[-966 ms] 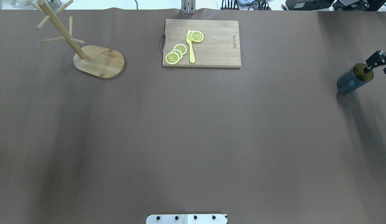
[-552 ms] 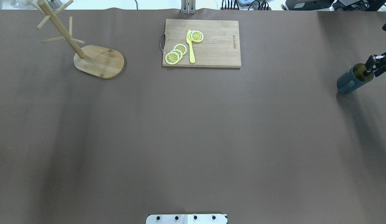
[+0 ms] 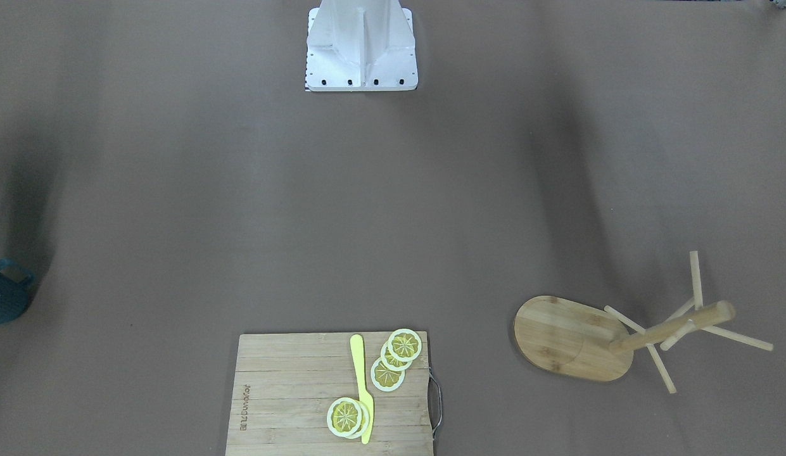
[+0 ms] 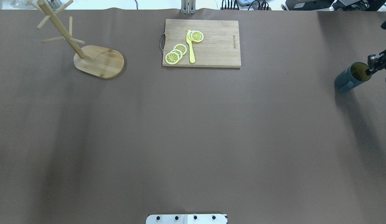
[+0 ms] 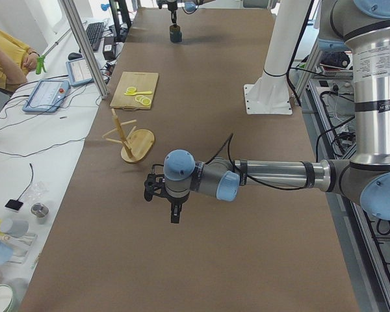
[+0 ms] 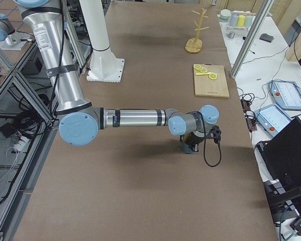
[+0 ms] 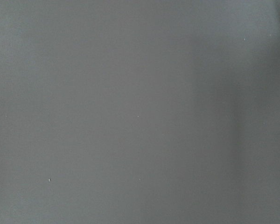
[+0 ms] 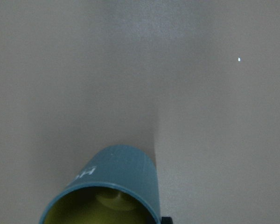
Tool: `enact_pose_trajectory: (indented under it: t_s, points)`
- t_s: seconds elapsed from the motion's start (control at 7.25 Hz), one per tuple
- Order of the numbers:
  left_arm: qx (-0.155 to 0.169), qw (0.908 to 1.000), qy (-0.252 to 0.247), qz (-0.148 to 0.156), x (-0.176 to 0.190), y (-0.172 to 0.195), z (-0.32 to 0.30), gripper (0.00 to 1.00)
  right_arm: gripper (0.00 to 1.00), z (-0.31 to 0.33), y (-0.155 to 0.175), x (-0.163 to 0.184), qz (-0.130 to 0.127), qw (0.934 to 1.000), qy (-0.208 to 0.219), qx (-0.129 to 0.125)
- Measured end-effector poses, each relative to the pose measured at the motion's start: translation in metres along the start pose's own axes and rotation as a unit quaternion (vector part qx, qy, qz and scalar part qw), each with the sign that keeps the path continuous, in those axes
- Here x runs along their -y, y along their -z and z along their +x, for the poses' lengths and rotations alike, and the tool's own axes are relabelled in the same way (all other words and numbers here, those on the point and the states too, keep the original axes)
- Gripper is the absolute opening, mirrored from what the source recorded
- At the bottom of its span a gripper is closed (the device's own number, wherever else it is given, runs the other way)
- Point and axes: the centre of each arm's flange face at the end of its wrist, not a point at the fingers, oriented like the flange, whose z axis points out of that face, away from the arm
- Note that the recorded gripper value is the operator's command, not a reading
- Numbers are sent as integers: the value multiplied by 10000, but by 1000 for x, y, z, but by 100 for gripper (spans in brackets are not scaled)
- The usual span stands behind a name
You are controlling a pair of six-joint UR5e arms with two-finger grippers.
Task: Hang cup on storage rack
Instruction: 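Carry the blue mug with the right gripper toward the table center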
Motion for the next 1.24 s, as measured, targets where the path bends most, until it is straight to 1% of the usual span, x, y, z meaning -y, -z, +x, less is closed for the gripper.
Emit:
enact_pose_trajectory:
  t_s: [0.14,0.28,0.41,0.69,0.83,0.97,1.24]
  points:
    - [-8,10000,2,-1,0,0,0,98,0,-35,10,6,83,9999,-69,130]
    - [-13,10000,3,-3,0,0,0,98,0,-87,15,1,132,9993,-200,280]
    - [-15,10000,5,-10,0,-1,0,98,0,-149,17,-13,144,9983,-378,423]
    - [0,10000,3,-16,0,-2,-2,98,0,-283,16,-54,116,9952,-680,695]
    - [4,10000,-13,-2,3,-1,-1,98,0,-353,10,-77,106,9931,-856,795]
    - [3,10000,-35,18,8,0,1,98,0,-411,4,-97,88,9910,-1002,888]
    - [-2,10000,-73,52,19,0,4,98,0,-500,-7,-131,71,9876,-1190,1019]
